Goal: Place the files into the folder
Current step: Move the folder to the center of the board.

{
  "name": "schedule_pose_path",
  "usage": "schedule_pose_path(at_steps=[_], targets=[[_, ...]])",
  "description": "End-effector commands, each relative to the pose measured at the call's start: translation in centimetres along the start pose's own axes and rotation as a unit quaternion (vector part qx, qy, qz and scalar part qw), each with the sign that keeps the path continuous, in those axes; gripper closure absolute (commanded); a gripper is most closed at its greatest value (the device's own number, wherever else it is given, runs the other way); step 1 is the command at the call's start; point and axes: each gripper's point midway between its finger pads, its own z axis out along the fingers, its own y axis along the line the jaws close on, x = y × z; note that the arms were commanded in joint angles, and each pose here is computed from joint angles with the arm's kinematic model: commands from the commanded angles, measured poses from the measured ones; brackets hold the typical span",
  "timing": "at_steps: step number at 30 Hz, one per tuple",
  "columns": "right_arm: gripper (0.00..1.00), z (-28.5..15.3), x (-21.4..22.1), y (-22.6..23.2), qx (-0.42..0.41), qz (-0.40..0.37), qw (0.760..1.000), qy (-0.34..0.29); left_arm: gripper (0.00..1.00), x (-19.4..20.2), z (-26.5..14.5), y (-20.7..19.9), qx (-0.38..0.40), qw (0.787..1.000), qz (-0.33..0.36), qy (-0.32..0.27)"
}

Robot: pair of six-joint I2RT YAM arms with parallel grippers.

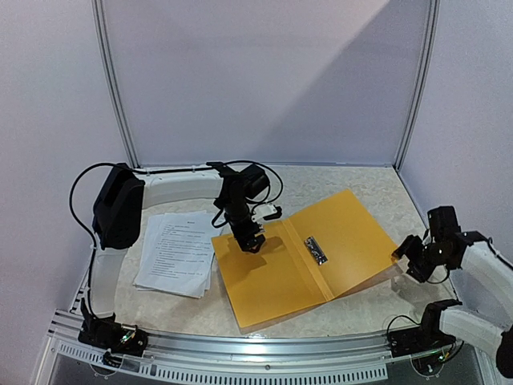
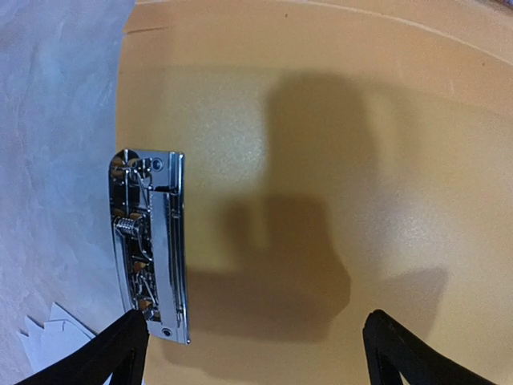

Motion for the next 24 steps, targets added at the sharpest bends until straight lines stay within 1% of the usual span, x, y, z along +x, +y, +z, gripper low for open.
schedule_pose_path(at_steps=[1,4,7,9,11,13,14,15,16,17,18,20,24], targets=[[0.26,-2.7,-4.2,2.9,0.036,-0.110,0.992,-0.040,0.05,-1.1,-0.8,0.5,-0.037,0.999,0.030,-0.006],[0.25,-3.8,-6.3,4.8,0.051,-0.157,0.985,-0.050,0.04,-2.5,-1.9,-0.3,-0.044,0.997,0.052,-0.027],[0.24,-4.3,-7.4,7.0,0.036,-0.179,0.982,-0.055,0.04,-4.2,-2.5,-1.5,-0.037,0.995,0.074,-0.052],[0.27,-4.5,-7.6,9.2,0.023,-0.203,0.977,-0.060,0.04,-5.0,-2.4,-2.2,-0.029,0.995,0.080,-0.058],[0.30,-4.8,-7.5,12.2,0.012,-0.251,0.965,-0.074,0.04,-5.4,-2.2,-2.9,-0.002,0.996,0.071,-0.060],[0.30,-5.4,-6.0,16.3,-0.023,-0.320,0.944,-0.076,0.04,-5.5,-2.1,-2.9,0.007,0.997,0.059,-0.055],[0.30,-5.5,-4.8,18.4,-0.051,-0.356,0.931,-0.068,0.04,-5.5,-2.3,-2.7,0.007,0.997,0.056,-0.056],[0.30,-4.9,-3.1,20.0,-0.081,-0.379,0.921,-0.034,0.04,-5.3,-2.6,-2.3,0.005,0.997,0.052,-0.056],[0.30,-4.2,-1.9,21.1,-0.104,-0.397,0.912,-0.010,0.04,-5.1,-2.9,-1.9,0.004,0.997,0.047,-0.056],[0.30,-3.6,-1.1,21.9,-0.118,-0.402,0.908,0.008,0.04,-4.8,-3.3,-1.4,0.002,0.998,0.041,-0.055],[0.30,-2.1,-0.4,22.0,-0.115,-0.403,0.908,0.031,0.04,-4.4,-3.8,-0.6,-0.001,0.998,0.031,-0.054],[0.31,0.0,0.4,22.2,-0.103,-0.403,0.908,0.054,0.04,-3.1,-4.9,1.1,-0.006,0.999,0.003,-0.047],[0.32,4.2,2.7,22.3,-0.097,-0.397,0.907,0.102,0.04,1.3,-7.1,5.4,-0.007,0.996,-0.080,-0.027]])
